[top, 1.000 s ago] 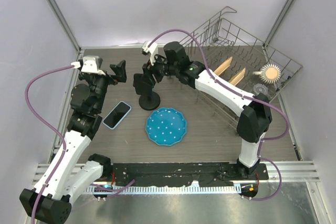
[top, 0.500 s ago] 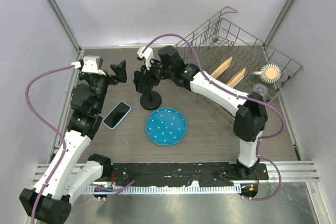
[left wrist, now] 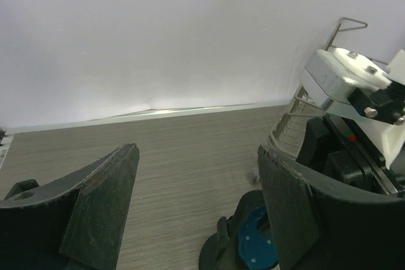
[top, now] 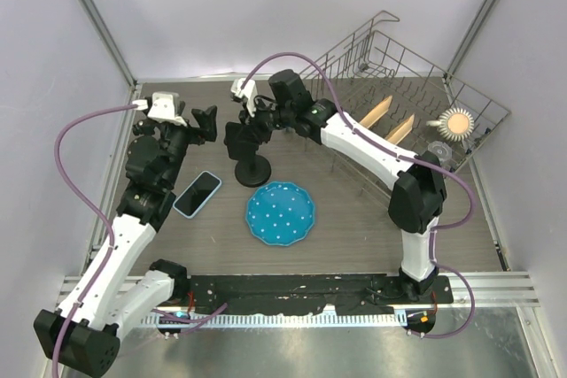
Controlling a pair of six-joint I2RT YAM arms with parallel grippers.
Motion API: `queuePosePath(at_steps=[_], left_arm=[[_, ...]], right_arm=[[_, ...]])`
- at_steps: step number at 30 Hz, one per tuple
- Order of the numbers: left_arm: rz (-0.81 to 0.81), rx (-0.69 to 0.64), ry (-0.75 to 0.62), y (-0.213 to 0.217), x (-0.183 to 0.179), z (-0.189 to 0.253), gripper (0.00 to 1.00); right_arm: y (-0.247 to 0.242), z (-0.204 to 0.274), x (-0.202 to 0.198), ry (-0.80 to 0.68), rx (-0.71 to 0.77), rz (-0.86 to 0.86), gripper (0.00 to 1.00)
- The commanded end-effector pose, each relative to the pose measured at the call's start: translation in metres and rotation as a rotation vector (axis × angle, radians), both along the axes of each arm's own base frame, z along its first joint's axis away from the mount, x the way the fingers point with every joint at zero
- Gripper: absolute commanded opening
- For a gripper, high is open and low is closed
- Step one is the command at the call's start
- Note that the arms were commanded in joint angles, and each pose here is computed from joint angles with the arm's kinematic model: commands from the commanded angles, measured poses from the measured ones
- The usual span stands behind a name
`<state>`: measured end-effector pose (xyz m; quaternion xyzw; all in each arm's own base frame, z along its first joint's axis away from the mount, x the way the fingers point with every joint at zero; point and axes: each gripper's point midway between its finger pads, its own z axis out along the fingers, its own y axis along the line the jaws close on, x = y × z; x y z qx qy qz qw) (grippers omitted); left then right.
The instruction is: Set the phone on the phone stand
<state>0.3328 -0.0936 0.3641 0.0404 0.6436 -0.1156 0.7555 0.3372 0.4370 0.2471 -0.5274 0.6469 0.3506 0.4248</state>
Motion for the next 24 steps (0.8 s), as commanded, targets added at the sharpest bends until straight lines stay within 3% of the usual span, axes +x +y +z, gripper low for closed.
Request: queuePosePath(at_steps=[1, 6, 10, 15, 24], left_arm=[[-0.043, 0.042, -0.025, -0.013, -0.004, 0.021, 0.79], [-0.001, 0.028, -0.034, -0.004, -0.005, 0.022, 0.81], [0.064, 0.028, -0.074, 0.01, -0.011, 0.03, 0.83], [0.182, -0.028, -0.147, 0.038, -0.029, 0.045, 0.84], [0.232, -0.096, -0.197, 0.054, -0.046, 0.058, 0.84]], right_arm=[[0.009, 0.046, -0.007, -0.062, 0.092, 0.123, 0.0], [0.005, 0.065, 0.021, -0.083, 0.103, -0.057, 0.0], [-0.005, 0.104, 0.042, -0.105, 0.213, -0.247, 0.01], [-0.034, 0.192, 0.035, -0.148, 0.478, -0.404, 0.0], [-0.087, 0.314, -0.002, -0.255, 0.81, -0.486, 0.01]])
